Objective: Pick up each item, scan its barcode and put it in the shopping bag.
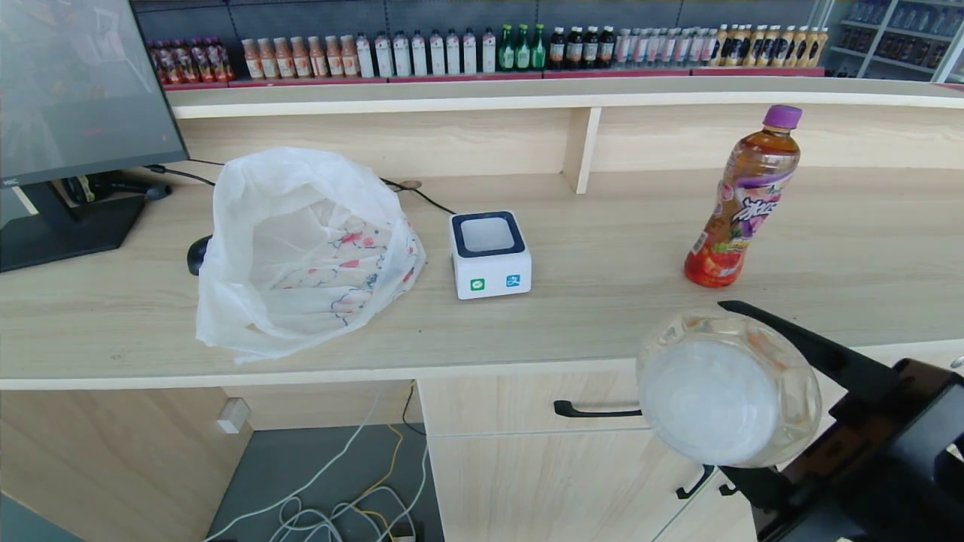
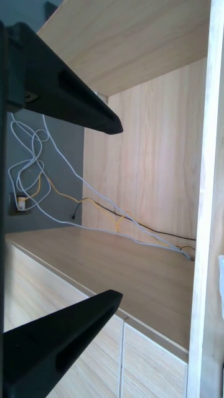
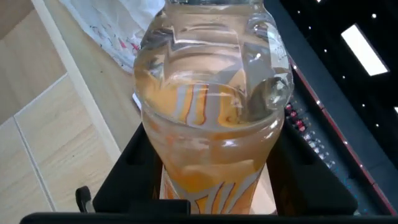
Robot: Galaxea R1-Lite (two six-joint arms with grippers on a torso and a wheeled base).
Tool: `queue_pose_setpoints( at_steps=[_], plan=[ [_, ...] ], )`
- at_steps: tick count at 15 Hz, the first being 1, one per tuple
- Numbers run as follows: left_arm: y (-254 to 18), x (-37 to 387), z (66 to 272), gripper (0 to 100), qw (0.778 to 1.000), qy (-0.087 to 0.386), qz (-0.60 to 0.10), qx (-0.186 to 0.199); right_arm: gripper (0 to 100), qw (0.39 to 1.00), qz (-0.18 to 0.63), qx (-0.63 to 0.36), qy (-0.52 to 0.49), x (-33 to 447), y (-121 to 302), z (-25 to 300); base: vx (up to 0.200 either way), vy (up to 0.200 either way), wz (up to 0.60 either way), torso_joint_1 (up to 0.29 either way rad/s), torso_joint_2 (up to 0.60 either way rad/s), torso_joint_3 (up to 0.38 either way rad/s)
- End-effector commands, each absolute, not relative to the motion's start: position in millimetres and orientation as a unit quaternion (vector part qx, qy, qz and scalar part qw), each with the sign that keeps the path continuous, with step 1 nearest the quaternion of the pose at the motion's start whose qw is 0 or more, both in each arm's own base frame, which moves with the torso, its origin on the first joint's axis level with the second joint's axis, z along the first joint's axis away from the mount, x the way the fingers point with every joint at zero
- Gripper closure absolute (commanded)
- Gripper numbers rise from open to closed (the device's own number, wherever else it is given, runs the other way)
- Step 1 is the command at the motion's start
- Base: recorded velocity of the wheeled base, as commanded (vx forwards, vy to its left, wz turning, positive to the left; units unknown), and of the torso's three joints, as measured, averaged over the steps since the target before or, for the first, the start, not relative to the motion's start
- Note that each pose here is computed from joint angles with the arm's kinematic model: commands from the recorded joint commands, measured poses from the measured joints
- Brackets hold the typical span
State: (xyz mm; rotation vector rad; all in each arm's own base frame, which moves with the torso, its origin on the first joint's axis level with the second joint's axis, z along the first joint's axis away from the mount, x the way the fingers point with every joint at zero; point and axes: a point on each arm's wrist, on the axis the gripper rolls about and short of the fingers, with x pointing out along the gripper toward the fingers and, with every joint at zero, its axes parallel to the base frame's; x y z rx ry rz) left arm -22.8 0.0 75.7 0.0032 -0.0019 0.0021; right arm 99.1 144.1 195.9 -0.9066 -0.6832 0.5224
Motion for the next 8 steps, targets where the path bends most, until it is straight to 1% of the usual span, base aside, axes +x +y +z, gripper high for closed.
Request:
queue_pose_setpoints(
  at_steps=[1, 4, 8],
  plan=[
    [0, -23, 76, 0, 1.0, -0.002, 0.002, 0.002, 100, 0.794, 0.26, -0.445, -0.322, 98, 154, 190, 0.0, 0.0, 0.0, 0.0, 0.0, 0.0],
    [0, -23, 76, 0, 1.0, -0.002, 0.002, 0.002, 100, 0.775, 0.25, -0.474, -0.336, 99, 160, 187, 0.0, 0.0, 0.0, 0.0, 0.0, 0.0],
    [0, -23, 76, 0, 1.0, -0.002, 0.002, 0.002, 100, 0.744, 0.263, -0.492, -0.368, 91, 177, 185, 0.0, 0.0, 0.0, 0.0, 0.0, 0.0]
  ],
)
